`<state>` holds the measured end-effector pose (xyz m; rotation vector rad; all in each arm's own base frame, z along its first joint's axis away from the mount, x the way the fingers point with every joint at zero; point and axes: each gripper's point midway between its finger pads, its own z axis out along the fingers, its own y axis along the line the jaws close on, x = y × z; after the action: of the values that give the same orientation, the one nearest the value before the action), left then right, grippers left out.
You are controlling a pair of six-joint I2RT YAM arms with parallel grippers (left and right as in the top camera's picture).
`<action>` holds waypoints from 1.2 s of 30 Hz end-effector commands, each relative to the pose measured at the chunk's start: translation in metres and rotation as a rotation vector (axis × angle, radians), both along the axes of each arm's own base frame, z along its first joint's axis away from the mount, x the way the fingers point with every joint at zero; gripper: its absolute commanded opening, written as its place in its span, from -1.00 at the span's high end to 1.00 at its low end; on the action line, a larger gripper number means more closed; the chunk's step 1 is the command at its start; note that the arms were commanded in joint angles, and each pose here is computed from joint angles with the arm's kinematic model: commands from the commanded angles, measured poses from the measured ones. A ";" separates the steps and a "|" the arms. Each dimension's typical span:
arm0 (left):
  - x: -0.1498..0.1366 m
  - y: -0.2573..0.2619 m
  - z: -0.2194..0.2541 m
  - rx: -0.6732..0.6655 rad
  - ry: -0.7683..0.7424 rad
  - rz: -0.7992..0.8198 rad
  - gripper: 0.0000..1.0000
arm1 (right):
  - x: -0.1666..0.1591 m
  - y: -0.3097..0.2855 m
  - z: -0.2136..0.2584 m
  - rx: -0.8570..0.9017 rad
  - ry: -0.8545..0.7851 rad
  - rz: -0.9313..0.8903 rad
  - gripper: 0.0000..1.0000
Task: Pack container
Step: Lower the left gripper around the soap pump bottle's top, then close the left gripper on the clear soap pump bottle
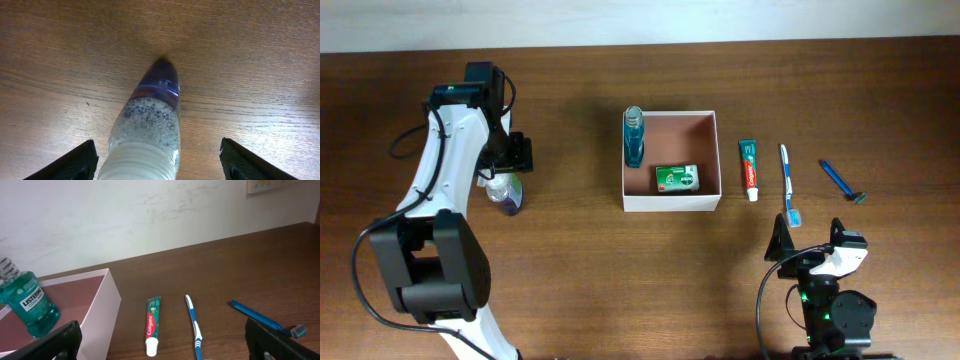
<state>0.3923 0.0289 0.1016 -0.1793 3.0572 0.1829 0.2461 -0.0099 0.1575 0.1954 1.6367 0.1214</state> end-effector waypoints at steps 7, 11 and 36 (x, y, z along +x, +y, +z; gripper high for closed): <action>0.001 0.004 0.000 -0.119 -0.004 0.042 -0.58 | 0.000 0.000 -0.002 -0.010 0.002 0.003 -0.97; -0.003 0.015 0.000 -0.119 0.008 0.070 -0.58 | 0.000 0.000 -0.002 -0.010 0.002 0.003 -0.97; -0.008 0.015 -0.003 -0.121 0.028 0.068 -0.01 | 0.000 0.000 -0.002 -0.010 0.002 0.003 -0.97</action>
<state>0.3835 0.0457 0.0999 -0.3074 3.0844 0.0213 0.2461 -0.0099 0.1575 0.1951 1.6367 0.1211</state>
